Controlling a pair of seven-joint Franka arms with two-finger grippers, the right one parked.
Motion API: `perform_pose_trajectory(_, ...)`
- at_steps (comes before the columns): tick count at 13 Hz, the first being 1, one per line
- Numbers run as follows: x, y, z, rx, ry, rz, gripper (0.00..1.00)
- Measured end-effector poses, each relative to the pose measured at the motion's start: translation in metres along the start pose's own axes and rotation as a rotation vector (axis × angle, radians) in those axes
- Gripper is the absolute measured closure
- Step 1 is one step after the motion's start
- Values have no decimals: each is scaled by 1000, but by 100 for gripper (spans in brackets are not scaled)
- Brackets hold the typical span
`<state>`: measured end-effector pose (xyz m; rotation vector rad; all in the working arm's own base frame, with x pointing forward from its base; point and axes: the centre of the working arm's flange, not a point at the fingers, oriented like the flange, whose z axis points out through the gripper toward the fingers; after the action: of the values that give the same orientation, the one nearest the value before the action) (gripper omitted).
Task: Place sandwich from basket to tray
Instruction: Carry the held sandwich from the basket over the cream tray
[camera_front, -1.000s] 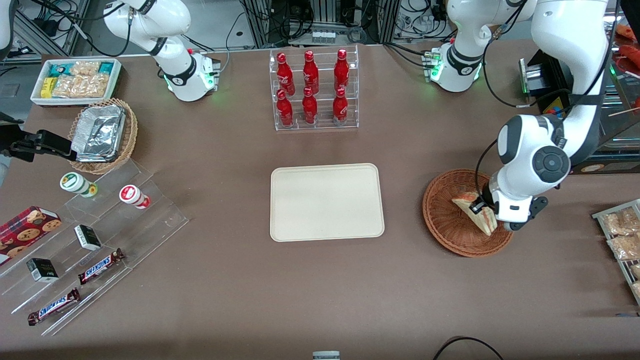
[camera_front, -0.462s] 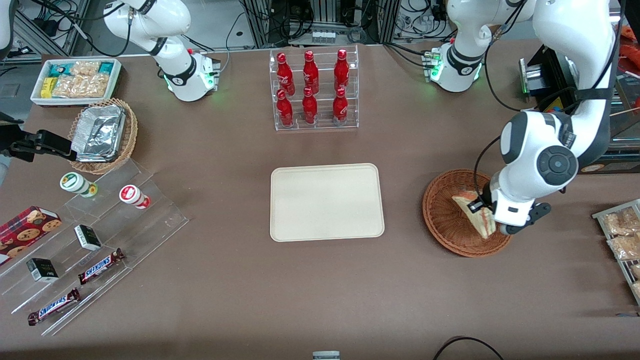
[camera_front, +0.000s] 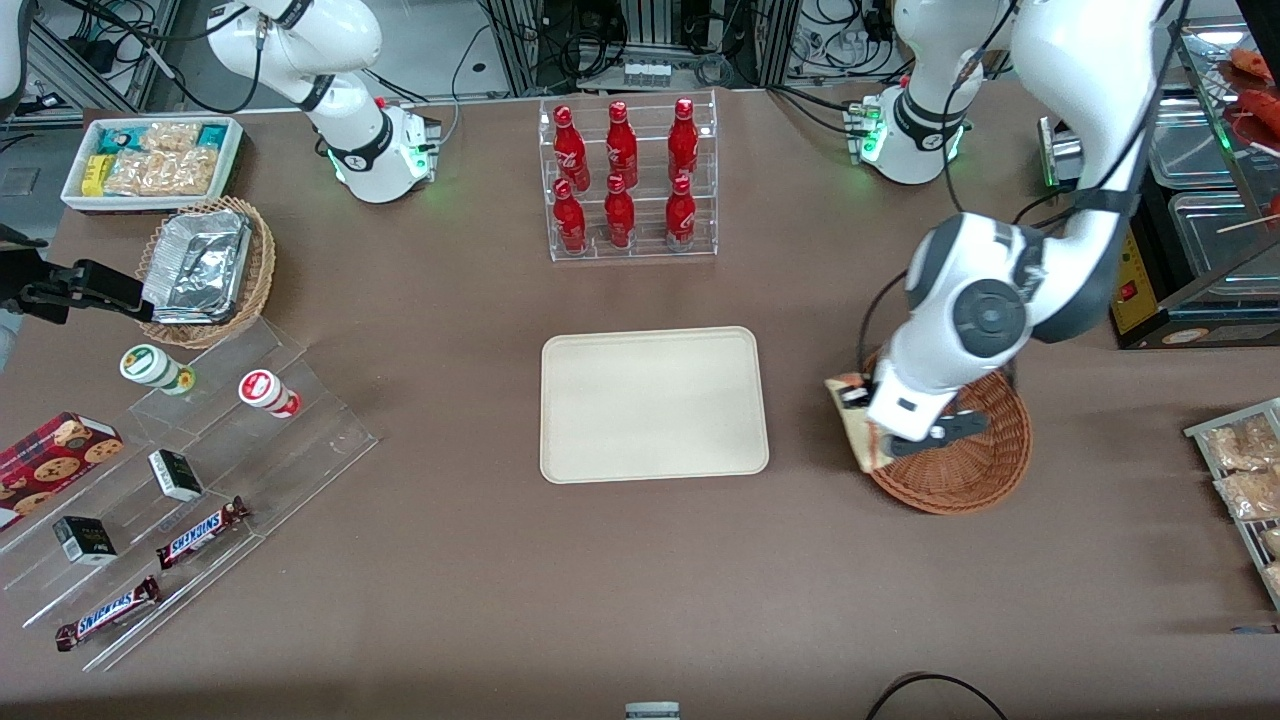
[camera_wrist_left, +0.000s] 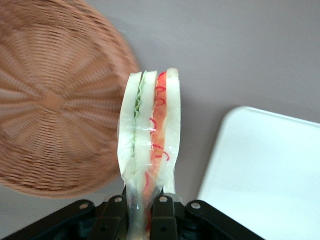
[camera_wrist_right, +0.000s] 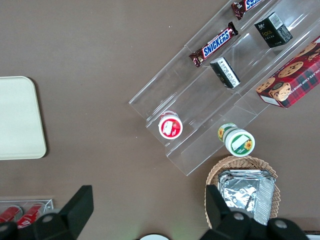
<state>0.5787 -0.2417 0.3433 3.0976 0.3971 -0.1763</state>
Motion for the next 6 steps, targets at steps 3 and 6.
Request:
perform_pose_trajectory(3, -25, 74, 16, -20, -11, 9, 84)
perform_pose_trajectory(6, -49, 134, 42, -27, -34, 34, 84)
